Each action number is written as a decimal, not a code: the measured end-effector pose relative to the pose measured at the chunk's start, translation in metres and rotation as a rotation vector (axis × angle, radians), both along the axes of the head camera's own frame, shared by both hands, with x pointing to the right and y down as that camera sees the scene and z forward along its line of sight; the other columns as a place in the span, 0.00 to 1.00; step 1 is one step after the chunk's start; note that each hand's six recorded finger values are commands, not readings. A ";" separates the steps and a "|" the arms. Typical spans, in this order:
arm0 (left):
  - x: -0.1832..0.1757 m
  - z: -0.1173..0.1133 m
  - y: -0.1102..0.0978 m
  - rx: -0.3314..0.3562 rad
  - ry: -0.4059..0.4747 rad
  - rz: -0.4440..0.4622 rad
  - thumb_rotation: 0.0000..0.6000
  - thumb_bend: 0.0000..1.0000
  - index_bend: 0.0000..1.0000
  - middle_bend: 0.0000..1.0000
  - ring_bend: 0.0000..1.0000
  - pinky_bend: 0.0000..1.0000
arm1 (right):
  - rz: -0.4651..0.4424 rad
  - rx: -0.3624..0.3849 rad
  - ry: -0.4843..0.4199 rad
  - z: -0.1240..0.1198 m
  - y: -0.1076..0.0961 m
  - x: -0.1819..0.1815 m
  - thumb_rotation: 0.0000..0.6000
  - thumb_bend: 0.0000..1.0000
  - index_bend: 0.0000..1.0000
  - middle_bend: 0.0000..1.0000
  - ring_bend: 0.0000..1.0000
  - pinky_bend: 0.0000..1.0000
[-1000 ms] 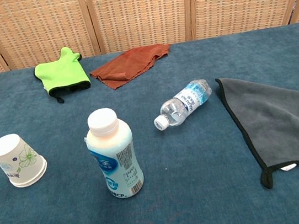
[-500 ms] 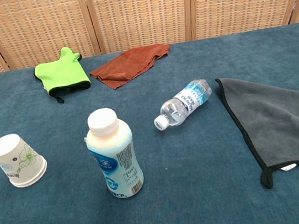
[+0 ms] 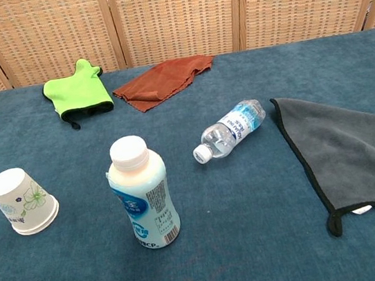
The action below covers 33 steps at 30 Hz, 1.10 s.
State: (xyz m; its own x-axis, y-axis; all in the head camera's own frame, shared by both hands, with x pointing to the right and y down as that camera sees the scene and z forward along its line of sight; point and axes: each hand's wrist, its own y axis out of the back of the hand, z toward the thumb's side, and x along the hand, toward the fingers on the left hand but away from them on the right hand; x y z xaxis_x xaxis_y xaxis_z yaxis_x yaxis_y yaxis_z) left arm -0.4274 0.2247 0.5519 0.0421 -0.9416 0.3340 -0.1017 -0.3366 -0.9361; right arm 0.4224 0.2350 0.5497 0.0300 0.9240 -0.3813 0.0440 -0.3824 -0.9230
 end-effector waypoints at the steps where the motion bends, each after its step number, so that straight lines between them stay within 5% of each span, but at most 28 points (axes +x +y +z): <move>1: 0.001 0.000 -0.001 0.002 0.007 0.001 1.00 0.24 0.00 0.00 0.00 0.00 | 0.003 0.002 -0.001 -0.001 0.000 0.001 1.00 0.12 0.00 0.00 0.00 0.00; 12: 0.017 0.000 -0.027 -0.075 -0.003 0.044 1.00 0.24 0.25 0.00 0.00 0.00 | 0.003 0.000 0.000 0.000 0.000 0.000 1.00 0.12 0.00 0.00 0.00 0.00; 33: 0.050 0.031 -0.066 -0.375 -0.108 0.091 1.00 0.24 0.27 0.00 0.00 0.00 | 0.007 0.001 -0.007 0.000 -0.001 0.000 1.00 0.12 0.00 0.00 0.00 0.00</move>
State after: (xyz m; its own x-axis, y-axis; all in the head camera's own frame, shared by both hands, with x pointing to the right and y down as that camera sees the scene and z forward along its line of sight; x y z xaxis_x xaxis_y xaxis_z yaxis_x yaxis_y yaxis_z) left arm -0.3776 0.1585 0.5831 0.0659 -0.7475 0.6610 0.0368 -0.6602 -0.7502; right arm 0.4227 0.2342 0.5495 0.0265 0.9247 -0.3798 0.0535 -0.3807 -0.9231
